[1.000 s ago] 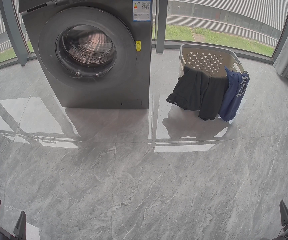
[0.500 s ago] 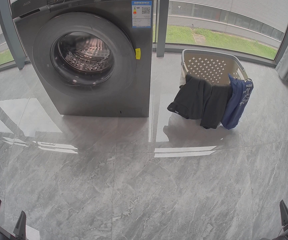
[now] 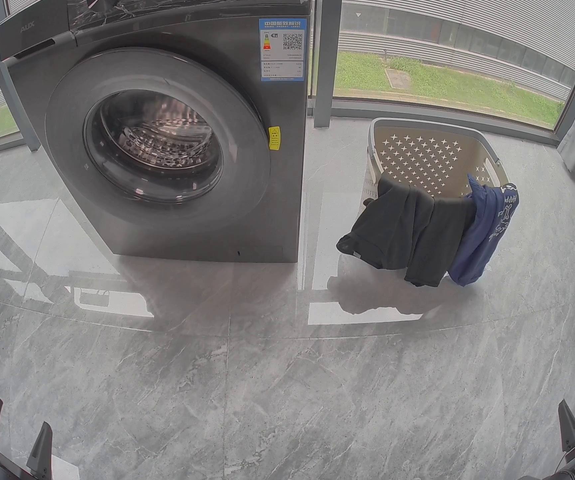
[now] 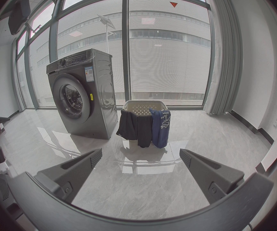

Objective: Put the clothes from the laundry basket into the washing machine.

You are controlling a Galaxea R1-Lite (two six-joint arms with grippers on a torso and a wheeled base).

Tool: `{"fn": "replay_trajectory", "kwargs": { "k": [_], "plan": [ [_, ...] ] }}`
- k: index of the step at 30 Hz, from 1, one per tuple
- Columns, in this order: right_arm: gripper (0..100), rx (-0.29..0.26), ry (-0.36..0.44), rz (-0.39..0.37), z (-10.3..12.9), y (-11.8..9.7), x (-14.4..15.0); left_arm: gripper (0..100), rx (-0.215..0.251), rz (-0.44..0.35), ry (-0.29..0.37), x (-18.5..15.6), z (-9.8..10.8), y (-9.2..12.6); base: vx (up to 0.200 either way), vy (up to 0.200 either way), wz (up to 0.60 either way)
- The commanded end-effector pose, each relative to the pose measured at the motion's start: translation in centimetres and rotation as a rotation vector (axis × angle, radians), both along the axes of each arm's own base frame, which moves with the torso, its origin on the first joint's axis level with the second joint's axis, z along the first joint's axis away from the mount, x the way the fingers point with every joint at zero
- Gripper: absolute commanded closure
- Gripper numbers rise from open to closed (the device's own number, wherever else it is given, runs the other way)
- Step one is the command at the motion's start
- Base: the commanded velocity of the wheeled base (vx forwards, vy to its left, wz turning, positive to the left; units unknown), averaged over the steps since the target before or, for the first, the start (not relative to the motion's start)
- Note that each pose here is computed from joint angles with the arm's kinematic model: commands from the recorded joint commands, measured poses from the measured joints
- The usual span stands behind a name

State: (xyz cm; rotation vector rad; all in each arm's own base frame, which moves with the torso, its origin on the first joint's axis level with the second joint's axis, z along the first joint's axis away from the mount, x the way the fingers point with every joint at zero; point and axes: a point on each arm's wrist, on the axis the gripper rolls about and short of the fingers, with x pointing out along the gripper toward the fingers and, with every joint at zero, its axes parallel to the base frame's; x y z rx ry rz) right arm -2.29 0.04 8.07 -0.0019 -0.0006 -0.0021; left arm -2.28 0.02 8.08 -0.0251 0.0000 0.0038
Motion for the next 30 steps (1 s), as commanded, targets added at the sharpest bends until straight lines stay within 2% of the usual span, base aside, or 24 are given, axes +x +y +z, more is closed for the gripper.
{"fn": "replay_trajectory", "kwargs": {
  "k": [1, 11, 30],
  "plan": [
    [0, 0.001, 0.013, 0.001, -0.51, 0.00, 0.09, 0, 0.001, 0.001, 0.006, 0.04, -0.47, 0.00, 0.200, 0.000, 0.00],
    [0, 0.001, 0.013, 0.001, -0.51, 0.00, 0.09, 0, -0.002, 0.001, 0.008, 0.04, -0.49, 0.00, 0.020, 0.000, 0.00],
    [0, -0.001, 0.013, 0.001, -0.49, 0.00, 0.10, 0, -0.015, 0.002, 0.006, 0.03, -0.44, 0.01, 0.000, -0.200, 0.00]
  ]
}}
